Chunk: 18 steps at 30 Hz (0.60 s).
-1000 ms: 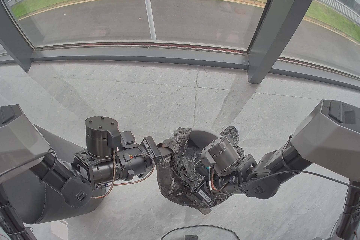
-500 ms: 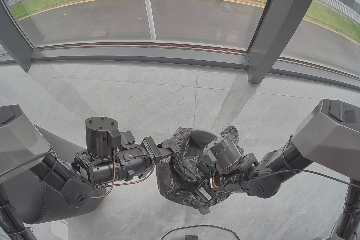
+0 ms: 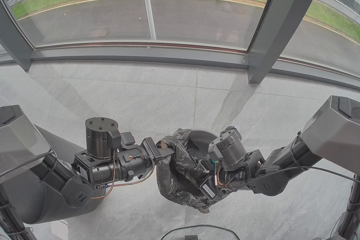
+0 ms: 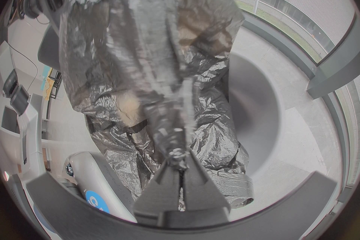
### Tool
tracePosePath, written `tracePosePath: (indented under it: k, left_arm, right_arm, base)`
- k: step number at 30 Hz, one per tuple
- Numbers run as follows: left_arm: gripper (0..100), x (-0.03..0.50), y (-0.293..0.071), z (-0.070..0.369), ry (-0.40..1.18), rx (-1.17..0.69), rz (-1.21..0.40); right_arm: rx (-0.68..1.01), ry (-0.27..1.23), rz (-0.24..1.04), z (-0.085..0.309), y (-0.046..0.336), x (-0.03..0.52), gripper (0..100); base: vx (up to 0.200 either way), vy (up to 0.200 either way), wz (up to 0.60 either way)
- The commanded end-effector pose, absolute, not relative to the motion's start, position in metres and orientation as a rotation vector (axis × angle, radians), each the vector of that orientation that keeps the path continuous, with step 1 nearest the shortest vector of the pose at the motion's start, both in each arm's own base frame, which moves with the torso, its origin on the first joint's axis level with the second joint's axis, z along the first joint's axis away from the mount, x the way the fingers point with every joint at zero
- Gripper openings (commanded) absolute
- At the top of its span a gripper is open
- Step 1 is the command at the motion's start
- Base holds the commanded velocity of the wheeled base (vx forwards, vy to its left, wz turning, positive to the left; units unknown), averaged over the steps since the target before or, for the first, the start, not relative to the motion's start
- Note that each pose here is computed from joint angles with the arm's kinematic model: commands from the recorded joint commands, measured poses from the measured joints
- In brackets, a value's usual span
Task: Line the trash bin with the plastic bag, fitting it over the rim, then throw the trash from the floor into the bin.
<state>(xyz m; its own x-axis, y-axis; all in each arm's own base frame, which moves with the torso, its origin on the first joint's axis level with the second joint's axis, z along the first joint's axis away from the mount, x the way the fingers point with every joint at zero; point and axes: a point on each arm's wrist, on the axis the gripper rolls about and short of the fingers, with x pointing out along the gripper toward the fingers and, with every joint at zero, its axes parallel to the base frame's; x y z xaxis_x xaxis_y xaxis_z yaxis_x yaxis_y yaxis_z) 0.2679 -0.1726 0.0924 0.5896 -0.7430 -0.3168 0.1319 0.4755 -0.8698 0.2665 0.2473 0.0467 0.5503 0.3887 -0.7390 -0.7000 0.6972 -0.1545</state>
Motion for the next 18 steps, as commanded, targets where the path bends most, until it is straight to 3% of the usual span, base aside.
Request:
tracePosePath:
  k: [1,11,18]
  left_arm:
    - [0,0.267,-0.172,0.09,0.775,-0.923,-0.6]
    - [0,0.268,-0.166,0.082,0.761,-0.852,-0.571]
    - [0,0.27,-0.168,0.079,0.736,-0.793,-0.576]
  right_arm:
    - [-0.442,0.698,0.656,0.065,0.239,0.267,0]
    - [-0.414,0.622,0.544,0.099,0.211,0.267,0]
    - [-0.398,0.638,0.503,0.096,0.2,0.278,0]
  base:
    - [0.0,0.0,0.0]
    - [0.0,0.0,0.0]
    - [0.0,0.0,0.0]
